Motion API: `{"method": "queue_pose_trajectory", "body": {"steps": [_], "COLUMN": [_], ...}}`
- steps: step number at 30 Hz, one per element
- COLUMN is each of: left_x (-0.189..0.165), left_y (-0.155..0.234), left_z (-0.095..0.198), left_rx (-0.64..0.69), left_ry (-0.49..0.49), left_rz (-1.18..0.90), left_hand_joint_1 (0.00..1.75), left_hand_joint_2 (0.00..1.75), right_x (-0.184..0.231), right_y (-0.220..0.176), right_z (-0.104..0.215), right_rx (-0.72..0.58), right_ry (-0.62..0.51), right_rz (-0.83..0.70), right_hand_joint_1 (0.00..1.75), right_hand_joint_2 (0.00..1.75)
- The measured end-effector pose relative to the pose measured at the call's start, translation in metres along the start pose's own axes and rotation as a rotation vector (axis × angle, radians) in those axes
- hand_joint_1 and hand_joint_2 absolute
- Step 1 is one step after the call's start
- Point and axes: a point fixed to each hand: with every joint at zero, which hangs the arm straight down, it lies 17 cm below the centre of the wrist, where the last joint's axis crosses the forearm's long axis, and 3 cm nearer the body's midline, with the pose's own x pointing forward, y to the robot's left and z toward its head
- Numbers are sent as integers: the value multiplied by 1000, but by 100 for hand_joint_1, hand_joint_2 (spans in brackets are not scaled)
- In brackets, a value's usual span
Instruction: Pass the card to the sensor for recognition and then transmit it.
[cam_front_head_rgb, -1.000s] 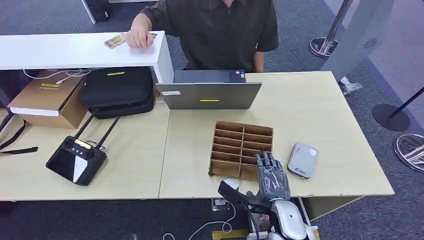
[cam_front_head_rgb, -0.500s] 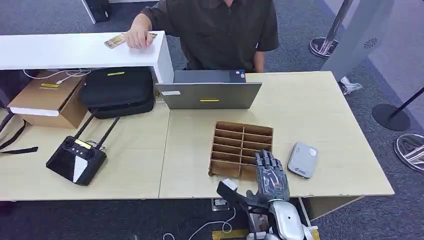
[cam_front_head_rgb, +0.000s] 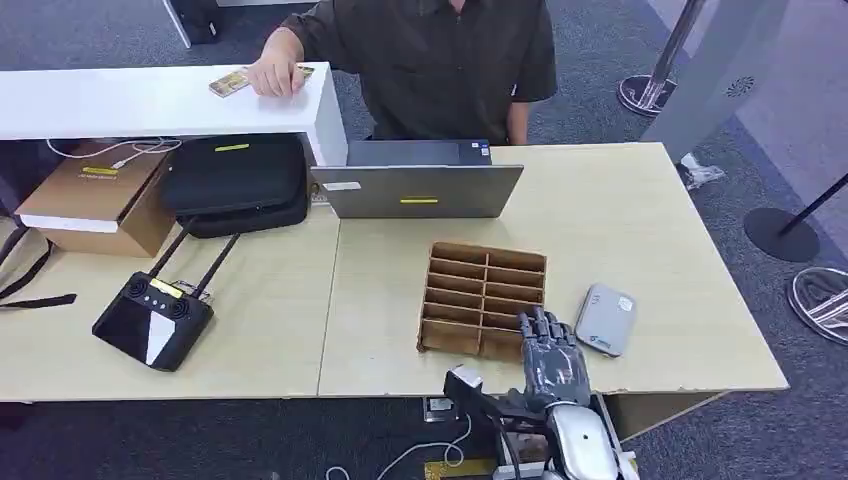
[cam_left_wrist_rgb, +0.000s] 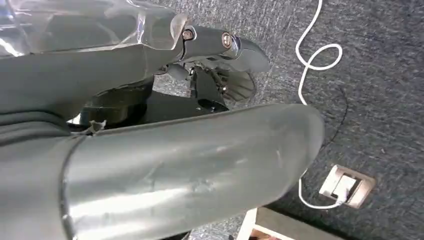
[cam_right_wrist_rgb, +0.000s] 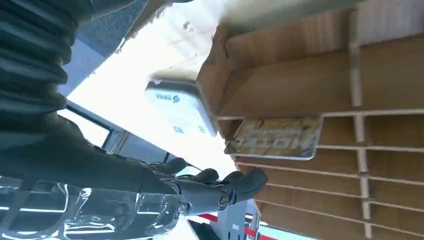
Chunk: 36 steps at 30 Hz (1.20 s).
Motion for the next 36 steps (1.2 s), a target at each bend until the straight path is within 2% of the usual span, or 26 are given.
{"method": "queue_pose_trajectory", "body": {"steps": [18, 23, 36], "left_x": [1, -1, 1], "left_y": [1, 5, 17], "left_z": [0, -6, -12], "left_rx": [13, 29, 48], "left_ry": [-5, 84, 120], "left_rz": [14, 14, -5], "left_hand_joint_1": [0, 0, 0], "left_hand_joint_2": [0, 0, 0], "right_x": [-9, 8, 20], "right_y": [-9, -7, -17], "right_z": [-10, -16, -31], "right_rx": [-29, -3, -4], "right_ry": [-18, -79, -116], "right_rz": [-19, -1, 32], "right_hand_joint_1": [0, 0, 0], "right_hand_joint_2": [175, 175, 175]}}
